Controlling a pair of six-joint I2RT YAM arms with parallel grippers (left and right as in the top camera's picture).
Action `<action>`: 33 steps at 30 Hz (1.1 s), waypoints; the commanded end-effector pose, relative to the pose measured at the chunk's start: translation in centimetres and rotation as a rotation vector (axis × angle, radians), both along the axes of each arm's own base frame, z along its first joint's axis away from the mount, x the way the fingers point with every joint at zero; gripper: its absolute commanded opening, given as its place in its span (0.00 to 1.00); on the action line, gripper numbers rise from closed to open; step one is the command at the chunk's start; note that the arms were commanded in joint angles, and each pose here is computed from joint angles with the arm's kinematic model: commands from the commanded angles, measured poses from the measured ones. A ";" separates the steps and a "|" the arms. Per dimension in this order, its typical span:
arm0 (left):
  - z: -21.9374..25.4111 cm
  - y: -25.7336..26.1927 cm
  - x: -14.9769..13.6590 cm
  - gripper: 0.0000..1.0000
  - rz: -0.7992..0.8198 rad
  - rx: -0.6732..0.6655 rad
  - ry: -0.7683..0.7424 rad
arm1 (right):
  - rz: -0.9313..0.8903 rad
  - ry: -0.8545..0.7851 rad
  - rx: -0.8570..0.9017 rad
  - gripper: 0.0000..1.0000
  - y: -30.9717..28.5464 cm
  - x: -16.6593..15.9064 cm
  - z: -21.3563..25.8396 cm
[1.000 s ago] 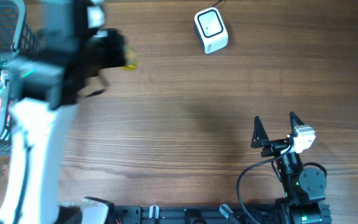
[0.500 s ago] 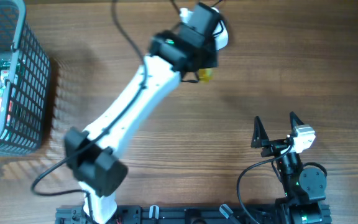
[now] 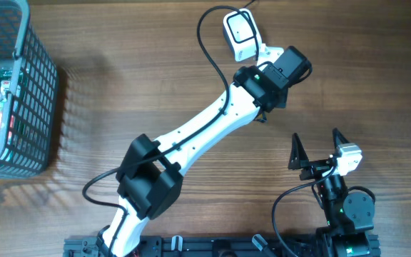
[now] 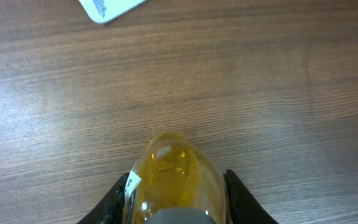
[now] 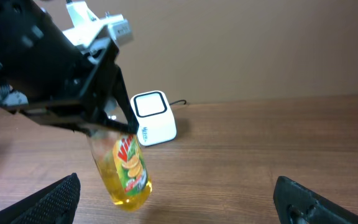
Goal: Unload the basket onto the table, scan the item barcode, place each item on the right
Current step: 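Lift the oil bottle out and carry it toward the white scanner, then set the oil bottle upright on the table below the scanner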
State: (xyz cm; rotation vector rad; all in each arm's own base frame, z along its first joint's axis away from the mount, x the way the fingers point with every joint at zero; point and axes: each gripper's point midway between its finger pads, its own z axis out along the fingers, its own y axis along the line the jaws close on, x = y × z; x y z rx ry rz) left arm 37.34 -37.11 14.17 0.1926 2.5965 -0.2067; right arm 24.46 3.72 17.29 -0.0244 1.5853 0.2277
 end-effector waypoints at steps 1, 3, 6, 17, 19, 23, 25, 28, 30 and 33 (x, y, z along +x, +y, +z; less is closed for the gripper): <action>-0.7 0.2 0.4 0.27 0.072 -0.002 -0.006 | -0.009 -0.007 0.004 1.00 -0.2 0.0 0.1; -0.8 0.1 0.4 0.27 0.081 -0.006 -0.002 | -0.009 -0.007 0.005 1.00 -0.2 0.0 0.2; -0.9 0.2 0.3 0.27 0.086 -0.006 0.001 | -0.009 -0.007 0.005 1.00 -0.2 0.0 0.2; -3.2 -0.1 -0.4 0.29 0.070 0.025 0.055 | -0.009 -0.007 0.005 1.00 -0.2 0.0 0.2; -3.4 -0.1 -0.4 0.31 0.070 0.028 0.058 | -0.009 -0.007 0.004 1.00 -0.2 0.0 0.2; -3.4 -0.2 -0.5 0.47 0.066 0.028 0.058 | -0.009 -0.007 0.005 1.00 -0.2 0.0 0.2; -3.6 -0.3 -0.9 0.62 0.056 0.024 0.077 | -0.009 -0.007 0.004 1.00 -0.2 0.0 0.2; -3.9 -0.6 -1.6 0.79 0.025 0.019 0.116 | -0.009 -0.007 0.005 1.00 -0.2 0.0 0.2; -4.0 -0.5 -1.9 0.83 -0.009 0.040 0.122 | -0.009 -0.007 0.005 1.00 -0.2 0.0 0.2; -2.9 -0.4 -1.7 0.87 -0.072 0.056 0.092 | -0.009 -0.007 0.005 1.00 -0.2 0.0 0.1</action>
